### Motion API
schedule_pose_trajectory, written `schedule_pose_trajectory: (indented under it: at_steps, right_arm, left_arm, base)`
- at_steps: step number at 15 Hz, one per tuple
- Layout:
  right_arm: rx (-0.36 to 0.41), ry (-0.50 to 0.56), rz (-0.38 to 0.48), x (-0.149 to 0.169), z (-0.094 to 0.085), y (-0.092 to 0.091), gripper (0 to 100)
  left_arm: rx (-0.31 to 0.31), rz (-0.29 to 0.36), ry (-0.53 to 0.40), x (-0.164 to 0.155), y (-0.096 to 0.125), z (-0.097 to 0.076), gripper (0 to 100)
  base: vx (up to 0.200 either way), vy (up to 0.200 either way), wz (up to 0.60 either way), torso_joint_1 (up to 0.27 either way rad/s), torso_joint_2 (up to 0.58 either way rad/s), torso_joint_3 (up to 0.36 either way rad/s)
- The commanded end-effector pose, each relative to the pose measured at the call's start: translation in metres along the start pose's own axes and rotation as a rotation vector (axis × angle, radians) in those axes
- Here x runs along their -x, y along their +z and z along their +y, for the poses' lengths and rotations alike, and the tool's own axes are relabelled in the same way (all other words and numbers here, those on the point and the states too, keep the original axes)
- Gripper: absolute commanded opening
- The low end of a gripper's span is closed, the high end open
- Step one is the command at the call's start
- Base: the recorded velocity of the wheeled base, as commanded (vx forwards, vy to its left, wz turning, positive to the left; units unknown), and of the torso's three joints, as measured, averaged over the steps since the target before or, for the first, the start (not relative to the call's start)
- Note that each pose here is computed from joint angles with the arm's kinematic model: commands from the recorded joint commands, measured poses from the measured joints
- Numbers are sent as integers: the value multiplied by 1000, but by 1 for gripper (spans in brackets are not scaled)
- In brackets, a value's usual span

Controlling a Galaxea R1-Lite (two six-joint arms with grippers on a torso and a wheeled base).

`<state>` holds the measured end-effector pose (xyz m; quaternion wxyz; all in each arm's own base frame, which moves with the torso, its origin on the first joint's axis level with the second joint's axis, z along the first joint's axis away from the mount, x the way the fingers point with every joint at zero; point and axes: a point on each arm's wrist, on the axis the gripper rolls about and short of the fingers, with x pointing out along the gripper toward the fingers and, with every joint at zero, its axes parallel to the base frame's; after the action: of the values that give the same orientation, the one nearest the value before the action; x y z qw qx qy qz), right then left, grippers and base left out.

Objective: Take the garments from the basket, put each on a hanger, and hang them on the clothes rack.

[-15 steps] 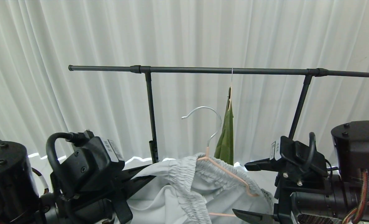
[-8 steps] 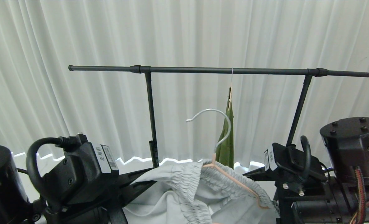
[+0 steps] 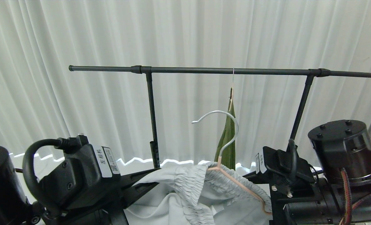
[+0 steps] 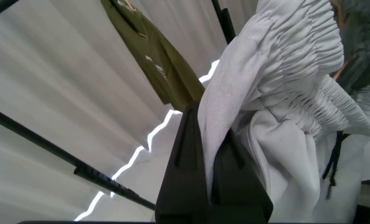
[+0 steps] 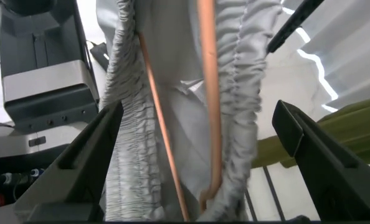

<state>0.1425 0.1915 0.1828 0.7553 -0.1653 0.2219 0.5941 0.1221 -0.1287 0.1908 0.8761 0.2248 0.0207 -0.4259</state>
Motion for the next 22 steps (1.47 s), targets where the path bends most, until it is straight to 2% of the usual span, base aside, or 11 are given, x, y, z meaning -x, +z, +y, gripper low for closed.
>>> schedule_pose_trajectory:
  at_steps: [1,8,9,12,16,20,21,22]
  right_arm:
    - [-5,1,12,-3,-1,-2,0]
    - [-7,-16,15,-3,-2,-2,0]
    - [-4,-19,13,-2,-2,-2,0]
    - [41,-56,0,4,-4,0,0]
    - [177,-184,-26,28,-28,0,0]
    - [162,-295,-44,53,-43,-2,0]
    - [153,-324,-50,59,-47,-2,0]
    - [151,-334,-54,62,-48,-1,0]
  left_arm:
    - [2,-3,1,0,1,0,0]
    - [2,-10,-9,1,2,-2,0]
    - [1,-10,-9,1,2,-2,100]
    - [-3,-6,-7,1,1,-2,100]
    - [1,-14,-6,5,1,-2,100]
    - [0,-19,-5,8,0,-3,100]
    - [1,-9,-6,9,-3,-4,100]
    - [9,28,-7,10,-13,-6,100]
  base:
    - [0,0,0,0,0,0]
    - [0,0,0,0,0,0]
    - [0,0,0,0,0,0]
    - [0,0,0,0,0,0]
    - [0,0,0,0,0,0]
    - [0,0,0,0,0,0]
    - [0,0,0,0,0,0]
    - [0,0,0,0,0,0]
